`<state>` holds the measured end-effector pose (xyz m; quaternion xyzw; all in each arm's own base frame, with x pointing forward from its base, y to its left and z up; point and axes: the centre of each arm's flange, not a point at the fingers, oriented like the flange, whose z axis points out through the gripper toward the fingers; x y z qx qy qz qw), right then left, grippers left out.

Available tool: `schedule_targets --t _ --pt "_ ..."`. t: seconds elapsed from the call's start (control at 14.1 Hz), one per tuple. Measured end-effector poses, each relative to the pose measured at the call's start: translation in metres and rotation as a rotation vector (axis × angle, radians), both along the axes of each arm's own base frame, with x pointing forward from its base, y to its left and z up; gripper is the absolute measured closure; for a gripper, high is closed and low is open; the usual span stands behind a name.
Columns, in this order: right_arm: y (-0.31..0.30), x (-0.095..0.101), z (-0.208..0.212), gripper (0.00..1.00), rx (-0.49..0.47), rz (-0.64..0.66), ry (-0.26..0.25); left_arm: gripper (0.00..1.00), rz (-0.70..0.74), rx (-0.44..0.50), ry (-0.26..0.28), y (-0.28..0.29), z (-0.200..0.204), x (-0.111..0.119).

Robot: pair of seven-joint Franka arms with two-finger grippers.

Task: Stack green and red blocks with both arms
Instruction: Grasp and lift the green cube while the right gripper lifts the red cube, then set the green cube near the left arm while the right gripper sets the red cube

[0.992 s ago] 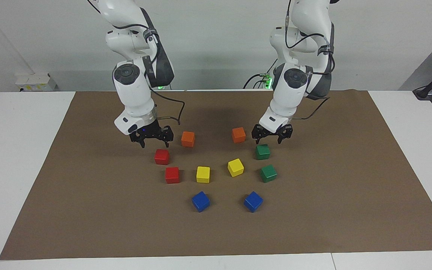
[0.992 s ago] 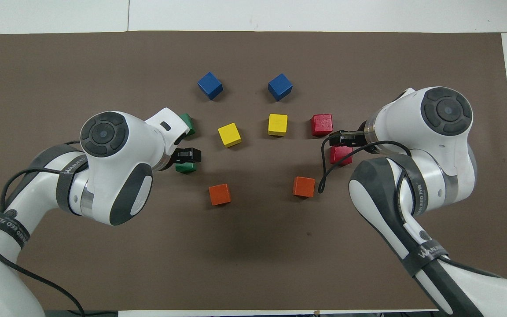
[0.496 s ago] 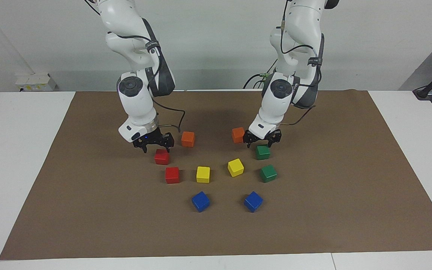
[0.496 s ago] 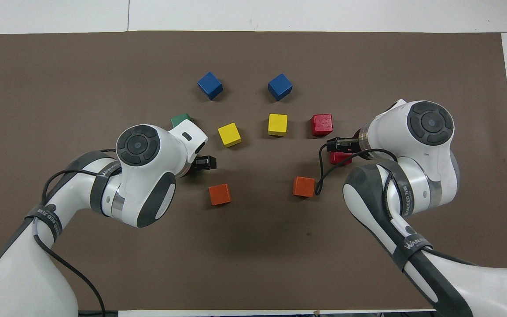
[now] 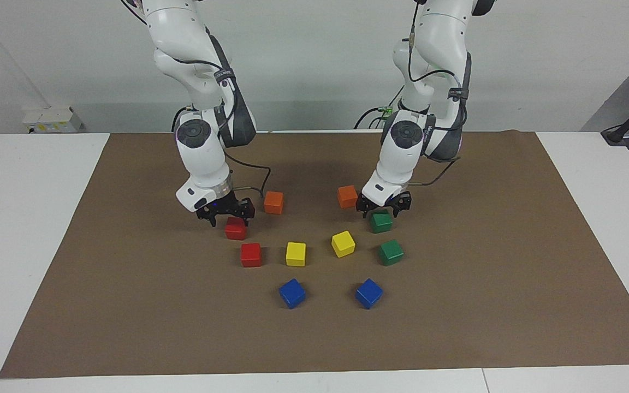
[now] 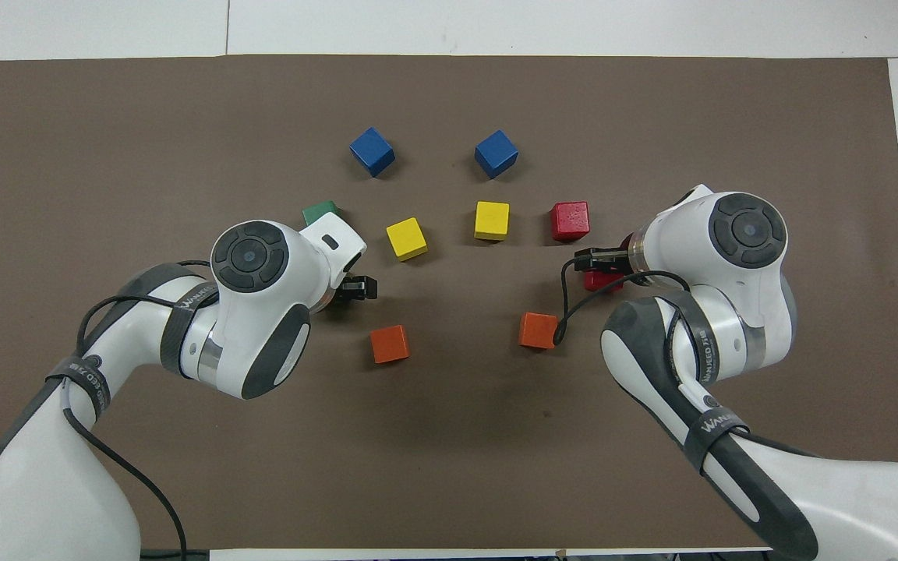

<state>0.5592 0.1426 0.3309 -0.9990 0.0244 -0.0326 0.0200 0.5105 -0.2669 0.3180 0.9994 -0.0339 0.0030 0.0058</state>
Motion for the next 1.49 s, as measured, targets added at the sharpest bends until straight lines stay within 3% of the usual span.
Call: schedule_targets --t 0.21,0.28,0.43,0.5,0.64,0.85,1.06,1.28,1.49 --pt "0.009 0.000 -0.009 0.00 0.005 0.000 -0.012 0.00 0.008 -0.003 -0.003 -0.001 -0.005 0.001" --pt "0.011 0.000 -0.013 0.07 0.005 -0.001 -0.009 0.08 0.012 -0.004 -0.004 -0.001 -0.006 0.002" --pt "0.012 0.000 -0.019 0.32 0.004 0.001 -0.003 0.10 0.027 -0.007 -0.008 -0.001 -0.010 0.002" --pt "0.011 0.000 -0.019 0.45 0.002 0.007 -0.003 0.18 0.034 -0.009 -0.011 -0.002 -0.011 0.003" --pt "0.006 0.003 -0.018 0.45 -0.003 0.048 -0.001 0.44 0.041 -0.010 -0.012 -0.002 -0.011 0.003" --pt "-0.038 0.032 0.024 0.45 -0.022 0.123 0.041 0.45 0.049 -0.011 -0.015 -0.001 -0.010 0.004" --pt "-0.134 0.061 0.070 0.45 -0.032 0.176 0.002 0.45 0.082 -0.013 -0.029 0.016 0.006 0.016" --pt "-0.207 0.056 0.051 0.45 -0.036 0.180 0.020 0.45 0.090 0.003 -0.023 0.070 0.048 0.032" --pt "-0.230 0.053 0.036 0.45 -0.035 0.165 0.026 0.45 0.090 0.017 -0.019 0.164 0.082 0.045"
